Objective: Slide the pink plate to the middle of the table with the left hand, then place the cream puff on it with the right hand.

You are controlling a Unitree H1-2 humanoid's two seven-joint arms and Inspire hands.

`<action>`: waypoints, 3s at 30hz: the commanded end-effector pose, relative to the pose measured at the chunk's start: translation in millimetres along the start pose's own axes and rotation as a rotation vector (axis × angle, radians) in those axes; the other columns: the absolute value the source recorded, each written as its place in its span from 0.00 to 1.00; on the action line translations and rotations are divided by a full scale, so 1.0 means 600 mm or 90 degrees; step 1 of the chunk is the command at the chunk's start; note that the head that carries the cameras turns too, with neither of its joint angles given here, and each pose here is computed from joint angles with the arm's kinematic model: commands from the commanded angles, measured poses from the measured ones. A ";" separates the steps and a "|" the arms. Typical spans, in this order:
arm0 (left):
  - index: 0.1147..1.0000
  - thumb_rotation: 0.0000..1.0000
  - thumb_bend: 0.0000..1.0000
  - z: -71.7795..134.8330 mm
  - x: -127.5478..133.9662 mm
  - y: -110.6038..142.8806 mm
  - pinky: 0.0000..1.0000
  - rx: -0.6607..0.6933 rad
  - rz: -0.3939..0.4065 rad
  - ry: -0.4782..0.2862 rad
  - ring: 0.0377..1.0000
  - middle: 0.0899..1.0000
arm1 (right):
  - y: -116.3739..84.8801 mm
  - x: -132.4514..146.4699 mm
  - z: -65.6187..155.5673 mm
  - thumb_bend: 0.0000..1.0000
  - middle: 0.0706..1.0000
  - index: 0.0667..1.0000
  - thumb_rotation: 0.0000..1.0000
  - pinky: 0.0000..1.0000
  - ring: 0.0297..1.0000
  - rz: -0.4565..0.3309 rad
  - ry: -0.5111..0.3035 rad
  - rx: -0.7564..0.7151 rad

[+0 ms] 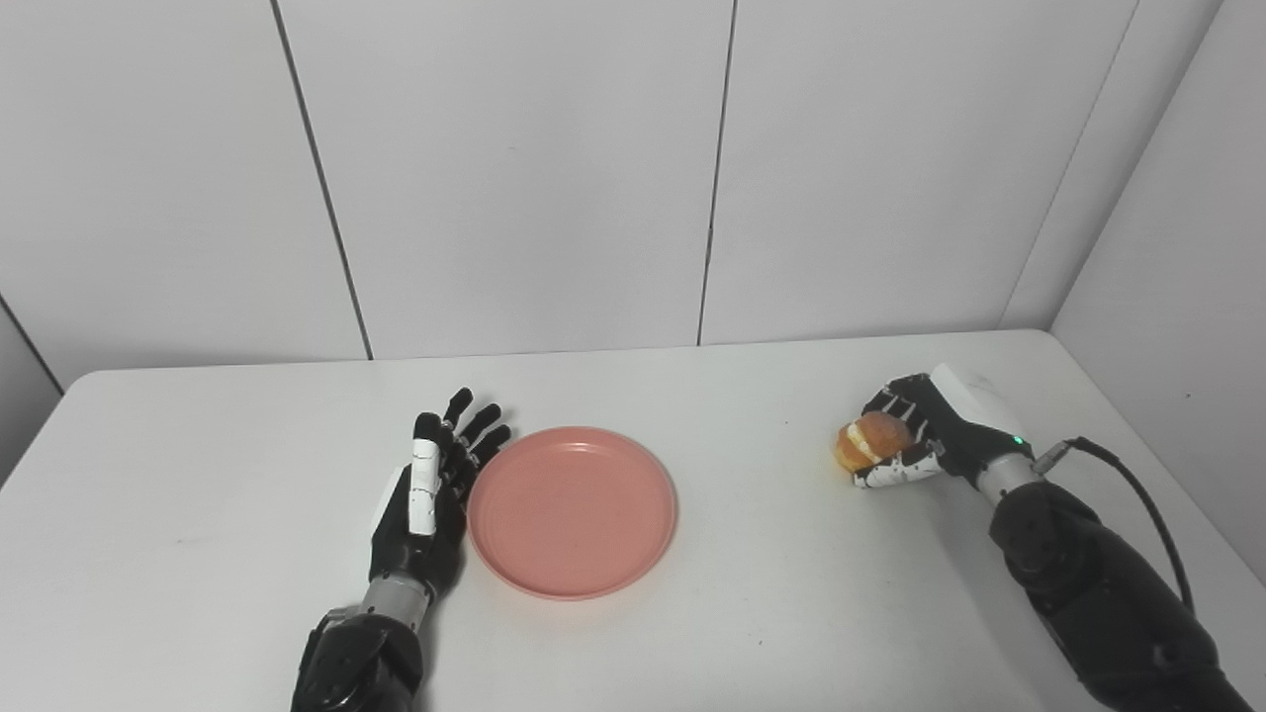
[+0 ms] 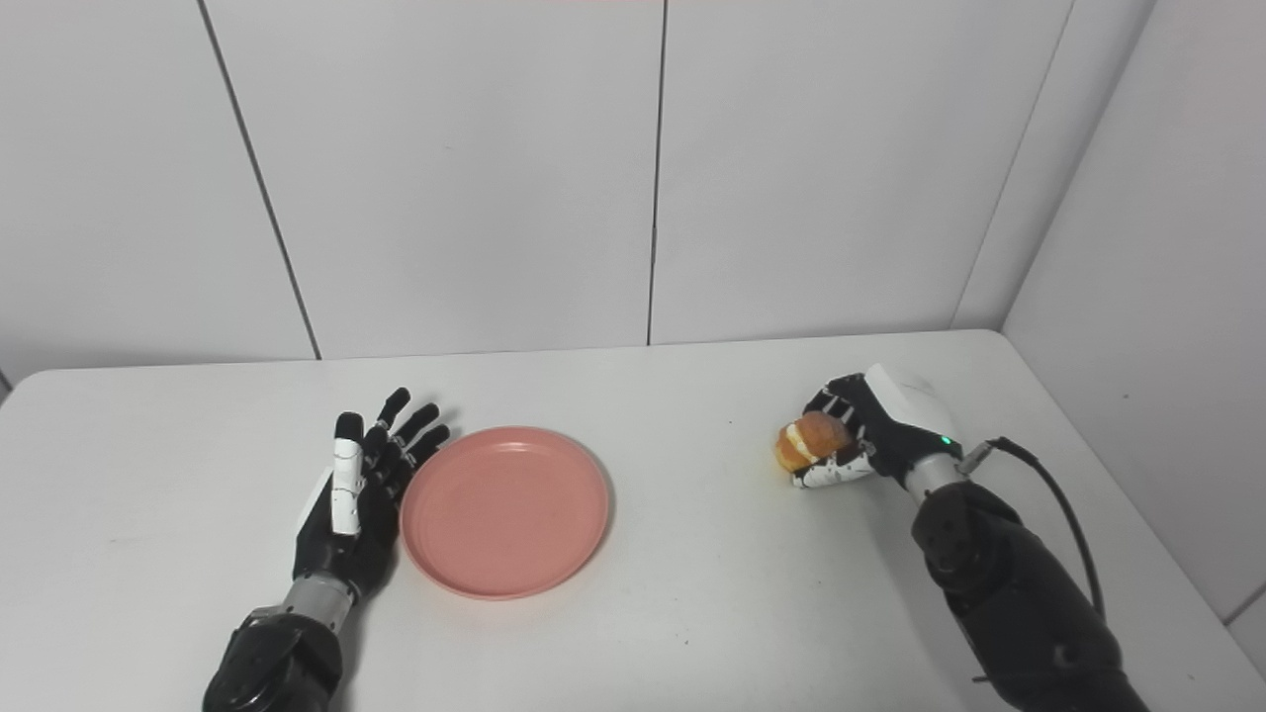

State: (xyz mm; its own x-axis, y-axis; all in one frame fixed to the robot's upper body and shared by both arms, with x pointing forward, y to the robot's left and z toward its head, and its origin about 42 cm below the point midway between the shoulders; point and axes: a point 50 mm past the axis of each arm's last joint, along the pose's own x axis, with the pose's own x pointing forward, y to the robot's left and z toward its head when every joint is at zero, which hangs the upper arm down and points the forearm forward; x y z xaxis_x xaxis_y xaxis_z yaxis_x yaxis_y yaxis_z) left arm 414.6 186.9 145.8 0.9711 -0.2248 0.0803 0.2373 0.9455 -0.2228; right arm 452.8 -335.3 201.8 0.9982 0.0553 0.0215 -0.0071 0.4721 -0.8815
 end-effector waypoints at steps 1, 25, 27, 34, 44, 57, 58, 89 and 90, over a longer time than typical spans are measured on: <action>0.95 0.97 0.87 -0.001 0.000 -0.007 0.96 0.002 -0.003 0.002 0.89 0.91 | -0.051 0.008 0.021 0.52 0.40 0.48 0.00 0.31 0.36 -0.047 -0.067 -0.014; 0.93 0.96 0.85 -0.016 0.004 -0.046 0.92 -0.003 0.015 0.010 0.90 0.89 | -0.109 -0.030 0.183 0.52 0.42 0.47 0.00 0.36 0.40 -0.101 -0.329 0.014; 0.93 0.96 0.85 -0.019 0.004 -0.050 0.92 -0.003 0.013 0.011 0.90 0.89 | -0.107 -0.034 0.192 0.52 0.42 0.47 0.00 0.36 0.40 -0.103 -0.351 0.007; 0.93 0.94 0.91 -0.031 0.004 -0.070 0.90 0.010 0.008 0.010 0.89 0.89 | -0.095 -0.041 0.207 0.52 0.41 0.48 0.00 0.36 0.39 -0.094 -0.399 0.003; 0.94 0.96 0.88 -0.042 0.009 -0.100 0.94 0.008 -0.004 0.019 0.90 0.90 | -0.064 -0.022 0.221 0.52 0.41 0.48 0.00 0.36 0.39 -0.054 -0.435 0.014; 0.93 0.97 0.87 -0.046 0.013 -0.108 0.90 0.018 0.001 0.007 0.89 0.89 | -0.014 0.000 0.267 0.53 0.43 0.47 0.00 0.41 0.43 0.000 -0.470 0.019; 0.92 0.97 0.87 -0.047 0.013 -0.107 0.90 0.019 0.002 0.006 0.89 0.89 | -0.011 0.001 0.269 0.53 0.42 0.47 0.00 0.41 0.43 0.004 -0.470 0.019; 0.94 0.98 0.84 -0.040 0.007 -0.102 0.90 0.019 0.000 0.019 0.86 0.90 | 0.076 0.046 0.325 0.53 0.44 0.45 0.00 0.35 0.40 0.148 -0.503 -0.110; 0.94 0.98 0.84 -0.039 0.007 -0.102 0.89 0.017 -0.001 0.020 0.86 0.90 | 0.074 0.047 0.328 0.53 0.44 0.45 0.00 0.35 0.41 0.152 -0.505 -0.115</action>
State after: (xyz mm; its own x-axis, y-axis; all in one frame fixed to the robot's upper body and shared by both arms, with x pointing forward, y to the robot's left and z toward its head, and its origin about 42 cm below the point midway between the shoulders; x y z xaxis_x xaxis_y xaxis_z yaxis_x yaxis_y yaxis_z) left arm 406.0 124.2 139.2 0.9694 -0.2316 0.0810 0.2430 0.9524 -0.1843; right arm 462.2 -149.1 225.5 0.6795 0.7332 0.0254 -0.1953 0.2142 -0.9571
